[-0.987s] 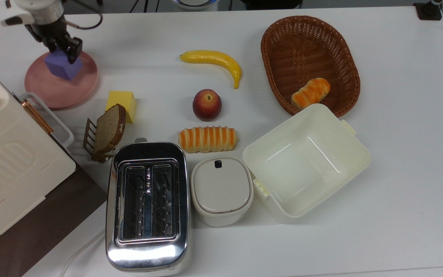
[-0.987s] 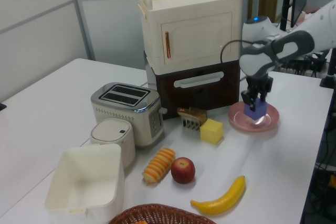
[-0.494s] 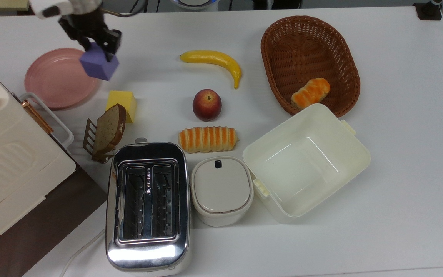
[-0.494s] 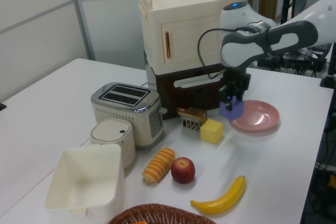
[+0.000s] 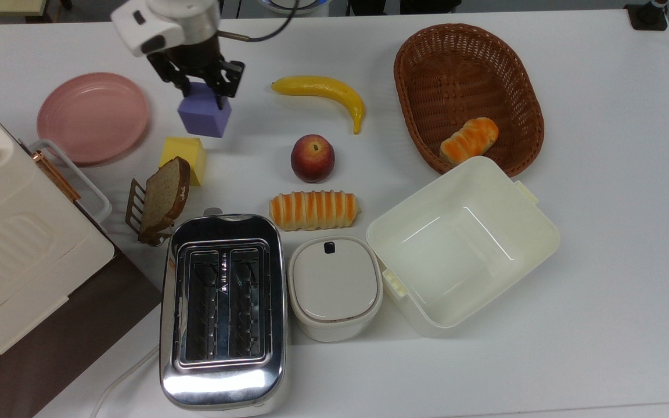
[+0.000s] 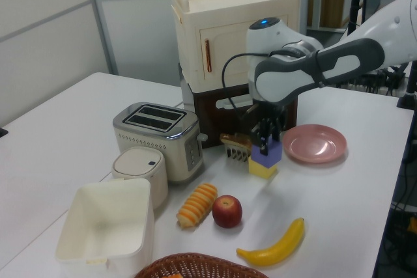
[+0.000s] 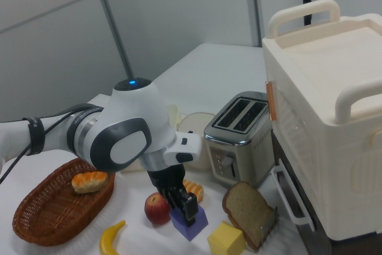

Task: Put the purple cube on the table

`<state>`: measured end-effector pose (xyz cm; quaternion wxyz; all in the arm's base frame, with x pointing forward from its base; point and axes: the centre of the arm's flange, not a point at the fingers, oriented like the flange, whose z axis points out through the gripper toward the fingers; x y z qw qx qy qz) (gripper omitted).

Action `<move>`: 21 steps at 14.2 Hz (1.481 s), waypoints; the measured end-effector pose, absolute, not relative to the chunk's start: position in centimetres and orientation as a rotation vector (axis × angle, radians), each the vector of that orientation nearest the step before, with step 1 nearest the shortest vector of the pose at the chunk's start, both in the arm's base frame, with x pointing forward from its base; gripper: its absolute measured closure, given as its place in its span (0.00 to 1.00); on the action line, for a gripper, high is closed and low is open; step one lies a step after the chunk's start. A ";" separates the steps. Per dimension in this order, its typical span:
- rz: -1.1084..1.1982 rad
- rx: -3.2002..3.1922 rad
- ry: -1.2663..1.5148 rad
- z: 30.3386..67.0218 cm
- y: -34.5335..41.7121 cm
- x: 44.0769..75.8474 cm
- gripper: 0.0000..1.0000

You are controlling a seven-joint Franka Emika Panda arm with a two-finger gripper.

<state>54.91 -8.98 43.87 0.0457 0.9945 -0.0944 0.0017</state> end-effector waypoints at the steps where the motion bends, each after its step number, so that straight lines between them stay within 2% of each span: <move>1: 0.001 3.038 -0.271 43.7 -8.3 55.0 0.47; 5: -0.023 3.041 -0.229 42.7 -6.7 55.4 0.46; 10: -0.021 3.043 -0.198 42.7 -5.6 55.7 0.00; 15: 0.031 3.040 -0.209 44.3 -6.0 56.4 0.00; 18: 0.090 3.032 -0.260 47.9 -7.8 57.2 0.00; 21: 0.098 3.023 -0.302 53.5 -8.8 57.4 0.00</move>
